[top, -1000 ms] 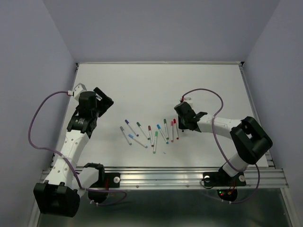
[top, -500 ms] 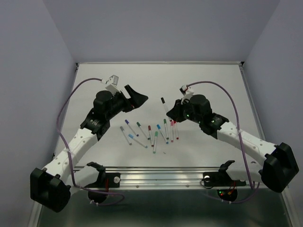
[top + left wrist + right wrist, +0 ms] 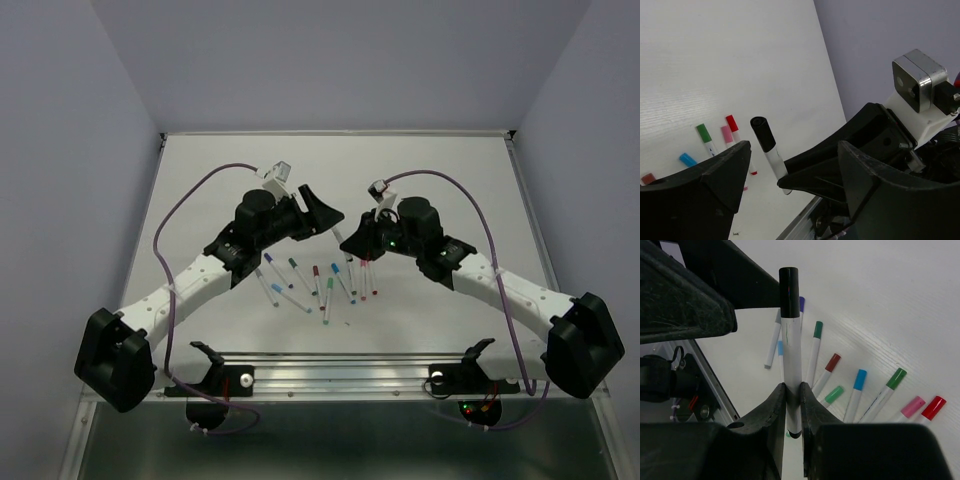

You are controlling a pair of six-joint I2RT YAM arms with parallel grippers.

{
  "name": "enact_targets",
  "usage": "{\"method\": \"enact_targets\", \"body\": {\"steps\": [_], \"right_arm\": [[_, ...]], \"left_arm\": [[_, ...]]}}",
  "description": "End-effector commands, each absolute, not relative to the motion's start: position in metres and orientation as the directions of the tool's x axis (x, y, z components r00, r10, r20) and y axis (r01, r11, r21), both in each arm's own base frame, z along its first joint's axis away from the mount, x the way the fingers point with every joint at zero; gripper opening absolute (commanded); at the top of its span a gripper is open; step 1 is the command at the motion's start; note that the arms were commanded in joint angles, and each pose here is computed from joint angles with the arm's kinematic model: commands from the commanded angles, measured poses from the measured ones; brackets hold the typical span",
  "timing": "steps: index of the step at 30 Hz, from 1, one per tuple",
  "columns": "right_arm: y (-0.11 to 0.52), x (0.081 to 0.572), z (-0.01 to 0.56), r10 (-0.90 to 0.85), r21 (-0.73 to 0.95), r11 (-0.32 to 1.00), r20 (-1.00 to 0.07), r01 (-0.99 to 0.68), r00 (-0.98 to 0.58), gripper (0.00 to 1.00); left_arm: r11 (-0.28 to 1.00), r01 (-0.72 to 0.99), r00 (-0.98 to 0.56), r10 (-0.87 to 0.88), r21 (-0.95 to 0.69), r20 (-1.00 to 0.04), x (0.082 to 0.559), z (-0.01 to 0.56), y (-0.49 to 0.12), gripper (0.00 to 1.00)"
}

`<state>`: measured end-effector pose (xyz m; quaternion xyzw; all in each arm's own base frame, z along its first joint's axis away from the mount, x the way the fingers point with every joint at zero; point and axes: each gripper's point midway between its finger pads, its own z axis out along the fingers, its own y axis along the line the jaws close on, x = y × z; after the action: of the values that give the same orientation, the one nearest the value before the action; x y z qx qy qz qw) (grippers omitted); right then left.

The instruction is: Open the pen caps

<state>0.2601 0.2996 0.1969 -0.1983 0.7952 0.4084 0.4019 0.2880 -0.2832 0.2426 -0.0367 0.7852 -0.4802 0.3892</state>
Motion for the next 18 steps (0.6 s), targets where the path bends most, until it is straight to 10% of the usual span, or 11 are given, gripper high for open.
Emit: {"method": "enact_targets", "body": {"steps": [1, 10, 18], "right_arm": [[0.315, 0.261, 0.241, 0.064, 0.485, 0.502, -0.847, -0.716, -0.528, 0.01], [0.317, 0.257, 0.262, 0.095, 0.484, 0.461, -0.860, -0.744, -0.501, 0.01], [0.316, 0.254, 0.256, 0.089, 0.494, 0.459, -0.853, -0.738, -0.515, 0.01]], "left_arm": [[0.496, 0.378, -0.604, -0.508, -0.782, -0.614, 0.301, 0.289, -0.287, 0.78], [0.506, 0.358, -0.627, -0.493, -0.785, -0.603, 0.305, 0.277, -0.294, 0.62], [0.495, 0.365, -0.628, -0.494, -0.789, -0.601, 0.305, 0.282, -0.300, 0.26]]}}
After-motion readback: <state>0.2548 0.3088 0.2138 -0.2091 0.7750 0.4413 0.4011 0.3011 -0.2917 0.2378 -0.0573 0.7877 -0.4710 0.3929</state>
